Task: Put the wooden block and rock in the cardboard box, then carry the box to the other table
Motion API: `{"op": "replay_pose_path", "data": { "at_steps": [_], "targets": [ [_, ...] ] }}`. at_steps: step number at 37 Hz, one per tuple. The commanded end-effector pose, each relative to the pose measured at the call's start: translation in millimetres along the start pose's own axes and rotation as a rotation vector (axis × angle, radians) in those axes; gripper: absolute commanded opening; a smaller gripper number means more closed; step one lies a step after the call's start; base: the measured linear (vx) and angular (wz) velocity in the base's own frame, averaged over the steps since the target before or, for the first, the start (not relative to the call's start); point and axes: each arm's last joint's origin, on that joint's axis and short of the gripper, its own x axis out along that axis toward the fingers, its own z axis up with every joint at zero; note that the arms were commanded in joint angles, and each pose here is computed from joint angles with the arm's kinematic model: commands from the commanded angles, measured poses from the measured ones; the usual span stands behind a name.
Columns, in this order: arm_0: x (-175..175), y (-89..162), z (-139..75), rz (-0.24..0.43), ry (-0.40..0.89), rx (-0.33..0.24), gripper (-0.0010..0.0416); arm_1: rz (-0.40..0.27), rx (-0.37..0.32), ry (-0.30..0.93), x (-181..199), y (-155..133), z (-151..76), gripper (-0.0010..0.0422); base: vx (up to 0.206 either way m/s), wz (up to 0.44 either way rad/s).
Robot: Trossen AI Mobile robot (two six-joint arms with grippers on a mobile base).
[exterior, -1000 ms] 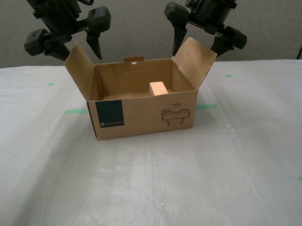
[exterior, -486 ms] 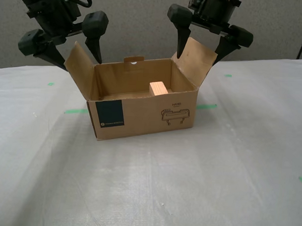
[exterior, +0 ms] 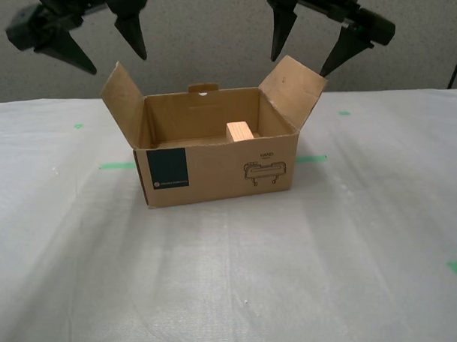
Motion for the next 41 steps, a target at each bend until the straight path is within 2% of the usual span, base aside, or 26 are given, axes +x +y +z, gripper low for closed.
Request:
{"op": "replay_pose_path", "data": {
  "at_steps": [1, 14, 22, 30, 34, 41],
  "targets": [
    [-15, 3, -3, 0.007, -0.031, -0.016, 0.0394, -0.013, 0.015, -0.041, -17, -2, -2, 0.0398, -0.013, 0.005],
    [-77, 13, -24, 0.045, -0.182, -0.080, 0.0394, -0.062, 0.048, -0.188, -71, -6, -13, 0.0398, -0.020, -0.001],
    [-120, 13, -49, -0.033, -0.295, -0.096, 0.0394, -0.072, 0.105, -0.237, -99, -5, -26, 0.0398, -0.009, 0.002],
    [-156, 14, -72, -0.008, -0.393, -0.125, 0.0394, -0.086, 0.142, -0.298, -123, -4, -38, 0.0398, -0.045, 0.000],
    [-166, 14, -79, -0.024, -0.432, -0.153, 0.0394, -0.079, 0.168, -0.334, -132, -4, -42, 0.0398, -0.058, -0.003],
    [-167, 9, -89, -0.032, -0.477, -0.157, 0.0394, -0.082, 0.174, -0.366, -139, -2, -50, 0.0398, -0.056, 0.000]
  ]
}}
